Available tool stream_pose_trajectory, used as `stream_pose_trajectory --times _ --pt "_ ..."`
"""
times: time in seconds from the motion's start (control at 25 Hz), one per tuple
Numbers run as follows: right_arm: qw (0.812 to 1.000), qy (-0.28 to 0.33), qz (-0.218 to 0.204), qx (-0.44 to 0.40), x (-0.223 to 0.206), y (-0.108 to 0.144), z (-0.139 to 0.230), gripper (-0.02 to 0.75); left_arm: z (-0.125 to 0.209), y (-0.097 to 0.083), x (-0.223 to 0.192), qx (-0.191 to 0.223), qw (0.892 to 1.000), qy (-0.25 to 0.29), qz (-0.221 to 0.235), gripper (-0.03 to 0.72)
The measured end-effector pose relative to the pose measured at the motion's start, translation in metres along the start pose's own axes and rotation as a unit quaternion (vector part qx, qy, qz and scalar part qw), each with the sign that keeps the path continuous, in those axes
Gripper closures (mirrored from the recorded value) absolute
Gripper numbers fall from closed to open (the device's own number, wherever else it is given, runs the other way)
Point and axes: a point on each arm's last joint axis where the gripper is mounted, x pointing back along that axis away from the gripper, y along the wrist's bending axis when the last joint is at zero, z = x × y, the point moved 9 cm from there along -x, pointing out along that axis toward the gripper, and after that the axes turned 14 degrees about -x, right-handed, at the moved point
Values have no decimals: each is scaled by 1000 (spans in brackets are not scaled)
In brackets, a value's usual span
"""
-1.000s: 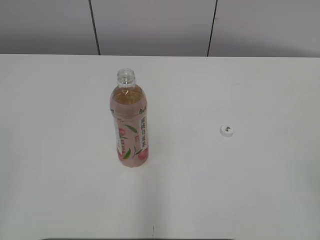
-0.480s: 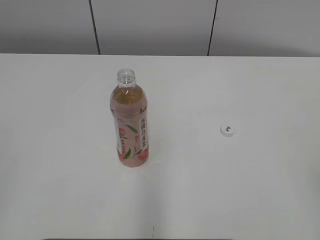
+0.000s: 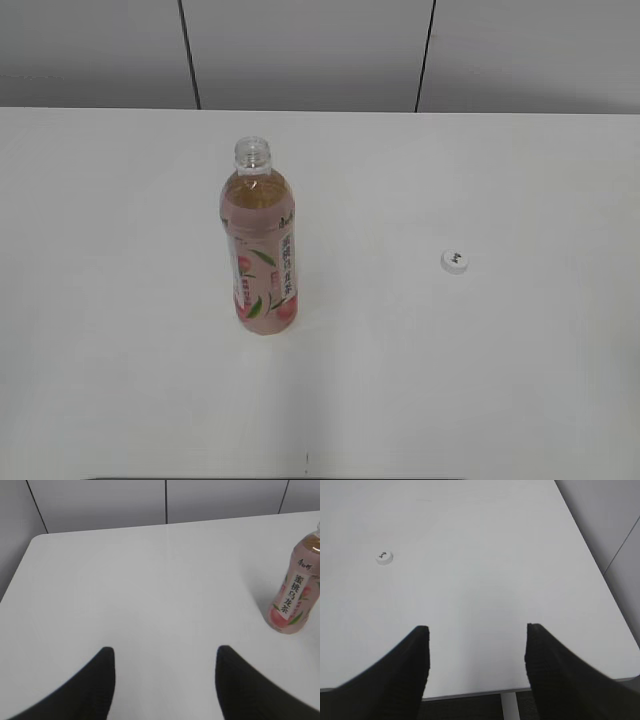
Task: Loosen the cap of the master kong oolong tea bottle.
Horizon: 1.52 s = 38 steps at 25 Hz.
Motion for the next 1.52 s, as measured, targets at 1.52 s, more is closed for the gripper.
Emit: stream_pose_trajectory --times 1.52 --pt "1000 0 0 0 0 0 0 277 0 0 0 0 1000 0 0 419"
